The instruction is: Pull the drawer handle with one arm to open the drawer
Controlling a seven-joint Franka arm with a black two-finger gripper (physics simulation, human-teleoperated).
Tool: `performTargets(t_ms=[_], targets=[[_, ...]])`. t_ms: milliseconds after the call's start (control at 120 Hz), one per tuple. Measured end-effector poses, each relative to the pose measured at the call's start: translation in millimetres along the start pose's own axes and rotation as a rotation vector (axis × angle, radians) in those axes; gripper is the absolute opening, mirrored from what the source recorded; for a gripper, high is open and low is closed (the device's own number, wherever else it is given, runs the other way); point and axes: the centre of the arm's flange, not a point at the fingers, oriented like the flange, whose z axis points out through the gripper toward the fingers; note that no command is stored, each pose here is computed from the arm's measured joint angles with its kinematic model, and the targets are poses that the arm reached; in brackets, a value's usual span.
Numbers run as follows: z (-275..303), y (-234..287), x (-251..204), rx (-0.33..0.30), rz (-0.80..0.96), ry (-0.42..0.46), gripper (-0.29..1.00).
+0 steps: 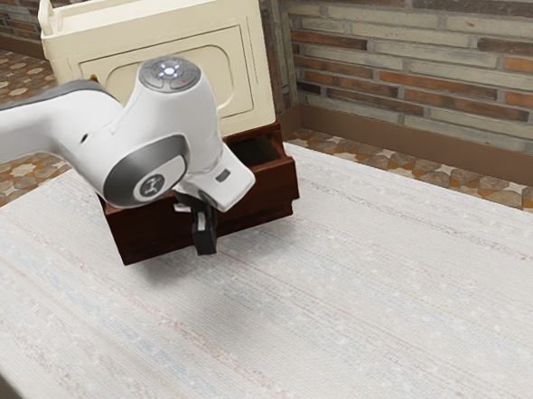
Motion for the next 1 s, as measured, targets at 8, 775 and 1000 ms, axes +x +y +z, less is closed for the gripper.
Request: performTargets(t_ms=[8, 775, 1000], targets=[[0, 1, 0, 0.000, 0.000, 0.001, 0.70], [-23, 52, 9, -0.029, 0.052, 0.058, 0.68], [-26, 54, 8, -0.031, 0.052, 0.064, 0.69]])
